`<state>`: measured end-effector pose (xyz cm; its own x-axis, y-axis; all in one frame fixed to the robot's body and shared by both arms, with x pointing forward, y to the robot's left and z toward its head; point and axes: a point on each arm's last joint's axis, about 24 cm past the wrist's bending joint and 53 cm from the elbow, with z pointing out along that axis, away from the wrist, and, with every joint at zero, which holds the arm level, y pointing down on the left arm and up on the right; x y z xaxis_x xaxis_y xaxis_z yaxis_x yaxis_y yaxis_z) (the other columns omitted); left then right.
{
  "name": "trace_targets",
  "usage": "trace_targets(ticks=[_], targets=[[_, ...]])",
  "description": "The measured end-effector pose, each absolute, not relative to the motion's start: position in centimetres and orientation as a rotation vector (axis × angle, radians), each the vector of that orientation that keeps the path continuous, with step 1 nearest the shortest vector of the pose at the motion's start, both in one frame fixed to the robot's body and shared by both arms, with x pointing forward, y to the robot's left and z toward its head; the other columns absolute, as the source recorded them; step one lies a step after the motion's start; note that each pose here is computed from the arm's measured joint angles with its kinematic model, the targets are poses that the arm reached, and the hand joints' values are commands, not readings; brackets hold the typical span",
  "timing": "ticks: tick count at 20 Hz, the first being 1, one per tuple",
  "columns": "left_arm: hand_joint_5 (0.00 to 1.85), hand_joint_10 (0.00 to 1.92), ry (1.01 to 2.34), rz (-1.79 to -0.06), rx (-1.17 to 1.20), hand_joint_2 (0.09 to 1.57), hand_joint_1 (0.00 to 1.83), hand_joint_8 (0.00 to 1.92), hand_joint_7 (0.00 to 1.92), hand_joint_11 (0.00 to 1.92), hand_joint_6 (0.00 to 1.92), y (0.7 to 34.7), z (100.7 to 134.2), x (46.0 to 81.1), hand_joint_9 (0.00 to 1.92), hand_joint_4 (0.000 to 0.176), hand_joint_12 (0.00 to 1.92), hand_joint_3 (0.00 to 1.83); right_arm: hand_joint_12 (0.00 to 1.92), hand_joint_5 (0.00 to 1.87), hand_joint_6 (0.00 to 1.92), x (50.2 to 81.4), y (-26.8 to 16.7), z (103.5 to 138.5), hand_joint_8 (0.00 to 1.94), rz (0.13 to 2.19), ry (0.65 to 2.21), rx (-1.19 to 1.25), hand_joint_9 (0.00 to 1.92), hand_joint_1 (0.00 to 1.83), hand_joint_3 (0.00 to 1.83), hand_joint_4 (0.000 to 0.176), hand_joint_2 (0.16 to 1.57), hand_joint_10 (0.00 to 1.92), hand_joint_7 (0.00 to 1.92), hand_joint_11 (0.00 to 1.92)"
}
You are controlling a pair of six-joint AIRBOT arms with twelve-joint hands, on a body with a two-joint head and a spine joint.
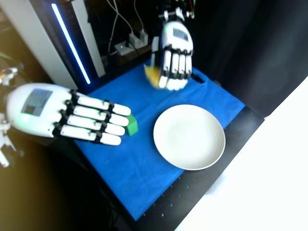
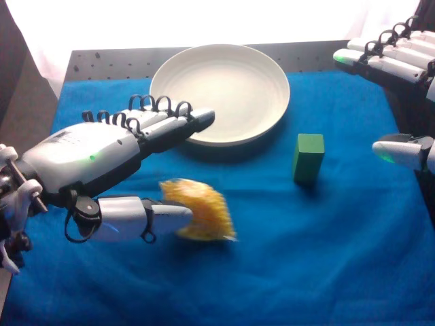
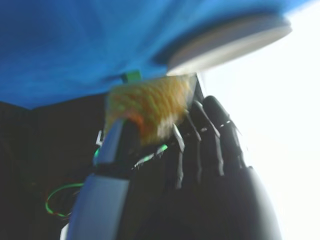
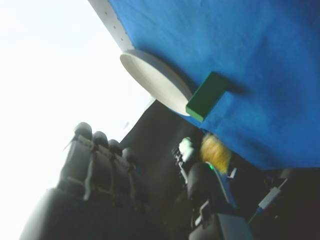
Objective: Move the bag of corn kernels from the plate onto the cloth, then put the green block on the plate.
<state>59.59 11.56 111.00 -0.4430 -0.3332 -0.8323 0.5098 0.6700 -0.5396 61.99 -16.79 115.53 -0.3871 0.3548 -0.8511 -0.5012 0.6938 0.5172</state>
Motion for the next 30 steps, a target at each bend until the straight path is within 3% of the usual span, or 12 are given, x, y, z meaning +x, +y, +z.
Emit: trace_targets(ticks=[3,6,9,13,15,19,21,22,23,25,28,30], targets=[[0.0,0.0,1.762,-0.968,0.092,0.98,0.3,0.0,0.0,0.0,0.0,12.3,111.4,59.9,0.0,0.171,0.0,0.0,0.0,0.0,0.0,62.1,-16.3,115.1,0.0,0.956,1.752,-0.11,0.0,0.45,0.0,0.0,1.28,0.0,0.0,0.0],[0.0,0.0,1.719,-0.957,-0.041,1.11,0.27,0.0,0.0,0.0,0.0,15.1,111.5,59.9,0.0,0.147,0.0,0.01,0.28,0.0,0.0,62.8,-15.0,113.2,0.0,1.045,1.79,-0.071,0.0,0.64,0.03,0.0,1.21,0.0,0.0,0.0],[0.0,0.0,1.655,-0.924,-0.177,1.14,0.28,0.0,0.0,0.0,0.0,18.1,112.0,60.1,0.0,0.176,0.0,0.01,0.77,0.0,0.0,62.7,-13.4,111.5,0.0,1.072,1.819,-0.073,0.11,0.75,0.0,0.0,1.2,0.04,0.03,0.0],[0.0,0.0,1.582,-0.913,-0.211,1.19,0.37,0.0,0.0,0.0,0.0,19.7,113.4,60.2,0.0,0.103,0.0,0.02,0.98,0.08,0.02,62.7,-12.7,109.6,0.01,1.061,1.875,-0.065,0.16,0.82,0.0,0.0,1.19,0.05,0.11,0.0],[0.0,0.0,1.59,-0.91,-0.215,1.21,0.4,0.0,0.0,0.0,0.0,19.8,113.2,60.1,0.0,0.101,0.0,0.02,1.14,0.14,0.03,62.9,-12.8,109.1,0.02,1.053,1.888,-0.06,0.21,0.84,0.0,0.0,1.2,0.07,0.19,0.0],[0.0,0.0,1.587,-0.904,-0.24,1.22,0.41,0.0,0.0,0.0,0.0,20.3,113.0,60.2,0.0,0.109,0.0,0.01,1.5,0.45,0.07,63.2,-11.9,108.1,0.17,1.106,1.905,-0.014,0.51,0.81,0.0,0.0,1.33,0.76,0.81,0.04],[0.0,0.0,1.583,-0.907,-0.245,1.22,0.39,0.0,0.0,0.0,0.0,20.3,112.9,60.1,0.0,0.109,0.0,0.01,1.74,0.61,0.11,63.8,-11.6,107.6,0.64,1.155,1.921,0.027,0.71,0.91,0.0,0.0,1.33,1.2,0.87,0.42],[0.0,0.0,1.587,-0.905,-0.255,1.22,0.38,0.0,0.0,0.0,0.0,20.5,112.7,60.1,0.0,0.121,0.0,0.01,1.67,0.58,1.1,64.1,-11.5,107.7,1.24,1.17,1.919,0.044,0.87,1.14,0.01,0.0,1.27,1.29,0.86,0.76],[0.0,0.0,1.591,-0.906,-0.267,1.22,0.38,0.0,0.0,0.0,0.0,20.5,112.4,60.0,0.0,0.12,0.0,0.01,1.71,0.56,1.32,64.2,-11.4,108.0,1.45,1.174,1.913,0.039,0.92,1.18,0.0,0.0,1.28,1.38,0.83,0.85],[0.0,0.0,1.592,-0.903,-0.28,1.24,0.33,0.0,0.0,0.0,0.0,20.9,112.3,60.0,0.0,0.125,0.0,0.01,1.65,0.58,1.39,64.3,-11.0,108.7,1.37,1.172,1.901,0.003,0.97,1.2,0.0,0.0,1.26,1.27,0.88,0.9],[0.0,0.0,1.589,-0.896,-0.296,1.25,0.31,0.0,0.0,0.0,0.0,21.5,112.0,59.8,0.0,0.138,0.0,0.01,1.66,0.55,1.33,64.6,-10.4,111.7,1.38,1.196,1.831,-0.039,0.87,1.32,0.0,0.0,1.25,1.51,0.79,0.83],[0.0,0.0,1.586,-0.892,-0.307,1.25,0.29,0.0,0.0,0.0,0.0,21.7,112.0,59.9,0.0,0.141,0.0,0.0,1.75,0.53,1.49,64.4,-10.0,113.6,1.48,1.211,1.785,-0.084,0.82,1.18,0.01,0.0,1.29,1.41,0.8,0.71]])
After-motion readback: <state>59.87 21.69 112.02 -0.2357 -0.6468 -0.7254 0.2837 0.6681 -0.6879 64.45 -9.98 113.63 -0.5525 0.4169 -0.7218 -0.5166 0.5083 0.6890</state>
